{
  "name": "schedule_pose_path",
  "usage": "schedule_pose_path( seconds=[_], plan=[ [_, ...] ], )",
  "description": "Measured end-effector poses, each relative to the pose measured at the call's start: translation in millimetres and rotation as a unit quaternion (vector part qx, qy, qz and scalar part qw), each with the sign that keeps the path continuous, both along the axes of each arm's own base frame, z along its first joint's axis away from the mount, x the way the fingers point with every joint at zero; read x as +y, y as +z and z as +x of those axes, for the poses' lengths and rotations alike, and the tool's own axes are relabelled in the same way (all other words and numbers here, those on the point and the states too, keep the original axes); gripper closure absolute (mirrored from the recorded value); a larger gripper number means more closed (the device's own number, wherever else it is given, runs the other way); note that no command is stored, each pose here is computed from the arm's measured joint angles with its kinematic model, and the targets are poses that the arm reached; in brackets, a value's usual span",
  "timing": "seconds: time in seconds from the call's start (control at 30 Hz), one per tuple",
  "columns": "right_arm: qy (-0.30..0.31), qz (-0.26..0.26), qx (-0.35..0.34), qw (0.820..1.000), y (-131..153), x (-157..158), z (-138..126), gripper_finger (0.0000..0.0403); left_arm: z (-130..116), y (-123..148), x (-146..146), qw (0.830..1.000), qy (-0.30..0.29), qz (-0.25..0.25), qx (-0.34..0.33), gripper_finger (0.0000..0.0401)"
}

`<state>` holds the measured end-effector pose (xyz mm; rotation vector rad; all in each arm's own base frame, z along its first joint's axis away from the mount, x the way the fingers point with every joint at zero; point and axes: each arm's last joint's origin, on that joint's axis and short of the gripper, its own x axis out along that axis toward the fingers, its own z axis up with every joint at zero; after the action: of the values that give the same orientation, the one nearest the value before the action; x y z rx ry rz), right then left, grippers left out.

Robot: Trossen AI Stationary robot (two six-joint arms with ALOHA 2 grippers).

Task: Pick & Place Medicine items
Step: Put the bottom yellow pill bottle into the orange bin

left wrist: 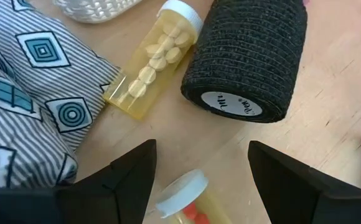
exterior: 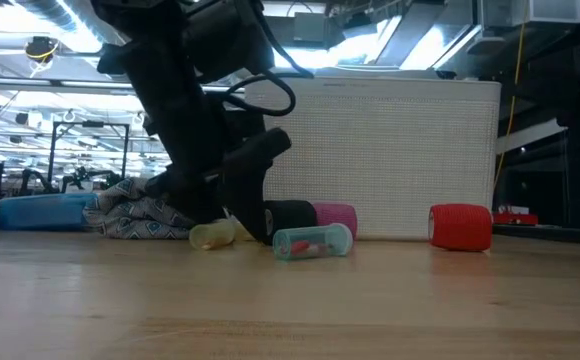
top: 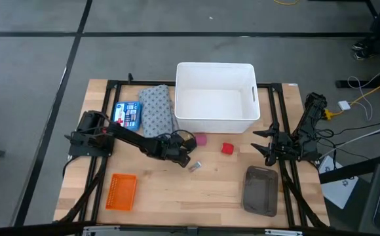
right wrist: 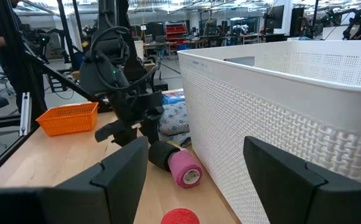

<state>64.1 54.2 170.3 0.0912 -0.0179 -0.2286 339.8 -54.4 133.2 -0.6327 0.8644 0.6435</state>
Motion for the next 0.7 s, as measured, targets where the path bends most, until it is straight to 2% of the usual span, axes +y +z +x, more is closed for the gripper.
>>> schedule_pose_path(
  seconds=[0.27, 0.43, 0.7],
  plan=[
    [0.0, 0.0, 0.0, 1.0, -0.1, 0.0, 0.0, 0.0137, -0.8, -1.2, -4.8, 0.998, 0.001, -0.057, 0.004, 0.0161],
    [0.0, 0.0, 0.0, 1.0, 0.1, 0.0, 0.0, 0.0137, -3.6, -2.6, -5.9, 0.998, 0.014, -0.053, 0.016, 0.0161],
    [0.0, 0.0, 0.0, 1.0, 0.0, 0.0, 0.0, 0.0137, -15.4, -7.2, -3.5, 0.995, 0.045, -0.052, 0.078, 0.0162]
  ],
)
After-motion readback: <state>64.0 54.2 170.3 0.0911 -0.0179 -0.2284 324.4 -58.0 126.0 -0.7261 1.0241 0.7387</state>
